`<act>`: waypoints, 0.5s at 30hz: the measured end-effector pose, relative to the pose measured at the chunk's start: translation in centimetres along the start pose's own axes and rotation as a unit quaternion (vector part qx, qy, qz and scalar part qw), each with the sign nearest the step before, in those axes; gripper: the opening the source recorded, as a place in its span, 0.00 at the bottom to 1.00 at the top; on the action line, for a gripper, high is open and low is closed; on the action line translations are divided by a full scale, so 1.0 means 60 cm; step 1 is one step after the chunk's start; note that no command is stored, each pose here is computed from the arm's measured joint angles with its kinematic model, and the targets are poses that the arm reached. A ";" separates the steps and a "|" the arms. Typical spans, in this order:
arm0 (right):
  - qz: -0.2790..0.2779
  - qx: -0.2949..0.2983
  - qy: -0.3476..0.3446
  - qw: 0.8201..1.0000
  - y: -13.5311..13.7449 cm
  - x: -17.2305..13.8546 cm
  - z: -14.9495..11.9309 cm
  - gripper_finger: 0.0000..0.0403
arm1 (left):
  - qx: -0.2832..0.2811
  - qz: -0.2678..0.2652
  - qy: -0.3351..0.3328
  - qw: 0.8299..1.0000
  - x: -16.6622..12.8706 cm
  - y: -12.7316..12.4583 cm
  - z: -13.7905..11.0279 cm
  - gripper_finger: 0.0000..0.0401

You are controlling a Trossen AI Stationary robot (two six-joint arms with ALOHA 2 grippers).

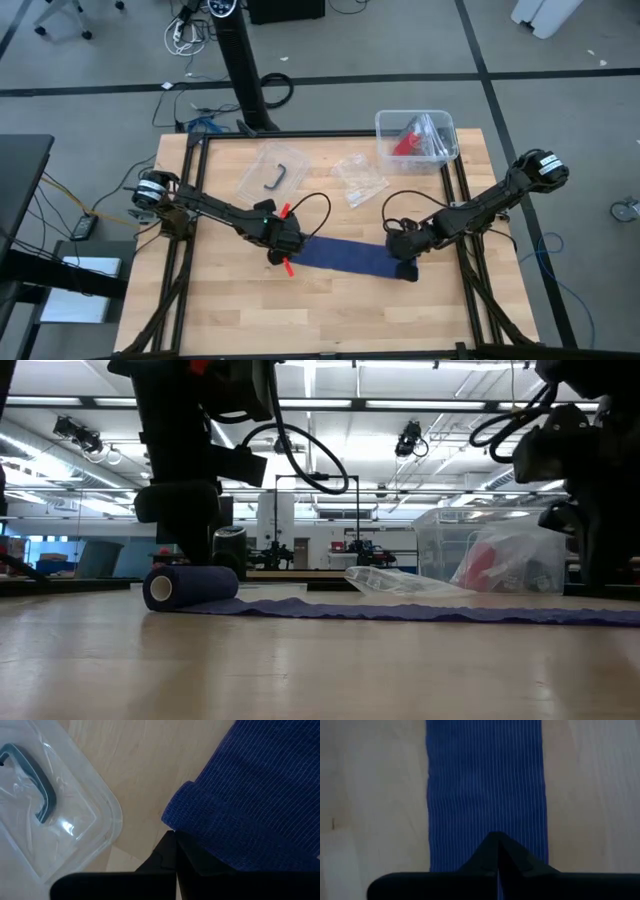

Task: Roll bandage
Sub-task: Roll the blue bandage

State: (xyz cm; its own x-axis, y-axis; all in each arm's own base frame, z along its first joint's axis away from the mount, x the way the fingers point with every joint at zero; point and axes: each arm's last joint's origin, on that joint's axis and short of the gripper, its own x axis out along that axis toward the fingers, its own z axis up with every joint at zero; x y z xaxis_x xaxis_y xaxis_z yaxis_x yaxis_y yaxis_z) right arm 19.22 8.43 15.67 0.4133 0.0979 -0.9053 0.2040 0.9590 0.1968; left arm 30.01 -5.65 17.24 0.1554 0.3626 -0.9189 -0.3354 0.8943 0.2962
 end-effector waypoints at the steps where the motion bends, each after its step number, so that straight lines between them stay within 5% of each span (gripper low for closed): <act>1: -0.003 0.004 0.005 1.000 -0.001 0.000 -0.002 0.00 | 0.000 0.000 0.000 1.000 0.000 0.000 0.000 0.00; 15: -0.021 0.056 0.052 0.997 -0.022 0.016 -0.034 0.00 | -0.002 0.002 -0.001 1.000 0.000 0.000 0.000 0.00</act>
State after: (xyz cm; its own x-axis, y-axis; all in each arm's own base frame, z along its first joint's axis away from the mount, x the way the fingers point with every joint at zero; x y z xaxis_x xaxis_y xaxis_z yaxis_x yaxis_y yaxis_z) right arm 17.56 7.79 13.76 0.3101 0.0902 -0.9464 0.3188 0.9280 0.1928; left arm 30.02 -5.63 17.25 0.1559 0.3672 -0.9170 -0.3397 0.8916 0.2993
